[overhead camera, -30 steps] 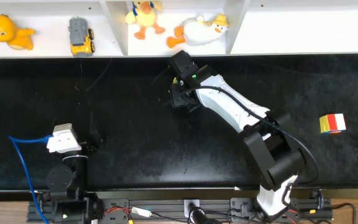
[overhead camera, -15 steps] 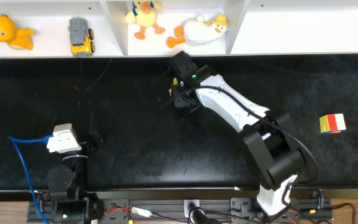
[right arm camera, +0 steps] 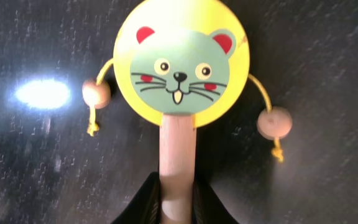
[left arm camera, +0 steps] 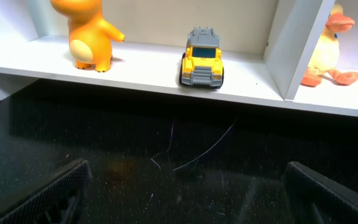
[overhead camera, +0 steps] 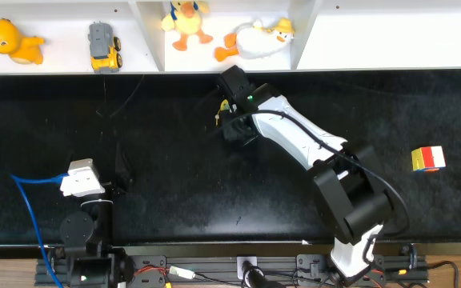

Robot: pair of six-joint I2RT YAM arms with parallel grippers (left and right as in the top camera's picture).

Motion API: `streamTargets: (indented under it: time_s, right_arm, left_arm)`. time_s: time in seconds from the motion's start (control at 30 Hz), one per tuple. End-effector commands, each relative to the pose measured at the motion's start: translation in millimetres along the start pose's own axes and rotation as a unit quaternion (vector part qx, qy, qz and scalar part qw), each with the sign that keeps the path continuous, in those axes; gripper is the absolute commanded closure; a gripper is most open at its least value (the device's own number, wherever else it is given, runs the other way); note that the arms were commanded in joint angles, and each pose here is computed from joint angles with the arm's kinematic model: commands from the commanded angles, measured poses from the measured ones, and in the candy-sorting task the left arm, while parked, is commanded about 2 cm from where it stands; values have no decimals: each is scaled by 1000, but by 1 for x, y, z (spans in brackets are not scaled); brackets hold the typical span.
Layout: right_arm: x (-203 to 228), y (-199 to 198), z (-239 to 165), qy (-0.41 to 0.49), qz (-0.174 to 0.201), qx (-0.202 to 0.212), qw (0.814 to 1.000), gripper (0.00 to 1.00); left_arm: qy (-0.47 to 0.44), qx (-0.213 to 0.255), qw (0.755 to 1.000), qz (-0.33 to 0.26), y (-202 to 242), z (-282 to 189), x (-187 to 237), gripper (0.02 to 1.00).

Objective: Store Toys

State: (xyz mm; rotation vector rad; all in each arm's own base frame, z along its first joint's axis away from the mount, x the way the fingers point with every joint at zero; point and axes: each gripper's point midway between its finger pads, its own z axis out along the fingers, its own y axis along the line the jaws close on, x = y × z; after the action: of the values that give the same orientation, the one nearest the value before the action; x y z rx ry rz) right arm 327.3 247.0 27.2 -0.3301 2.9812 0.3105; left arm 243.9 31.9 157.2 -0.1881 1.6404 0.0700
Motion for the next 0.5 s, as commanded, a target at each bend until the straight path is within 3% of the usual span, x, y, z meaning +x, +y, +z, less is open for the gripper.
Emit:
streamTargets:
  time_s: [0.03,0.2,0.37,0.5]
  right_arm:
    - [7,25,-14,46,-1,-58,997,956]
    - [11,25,-59,67,0,-38,997,954]
    - [17,5,-110,33,-1,14,999,956]
    - [23,-27,-148,3,27,41,999,954]
  left_arm:
    - [-5,-2,1000,-3,1,0,-1,20]
    - [-5,-1,1000,-3,1,0,-1,20]
    - [-5,-2,1000,-3,1,0,-1,20]
    - [-5,-2,1000,-3,1,0,-1,20]
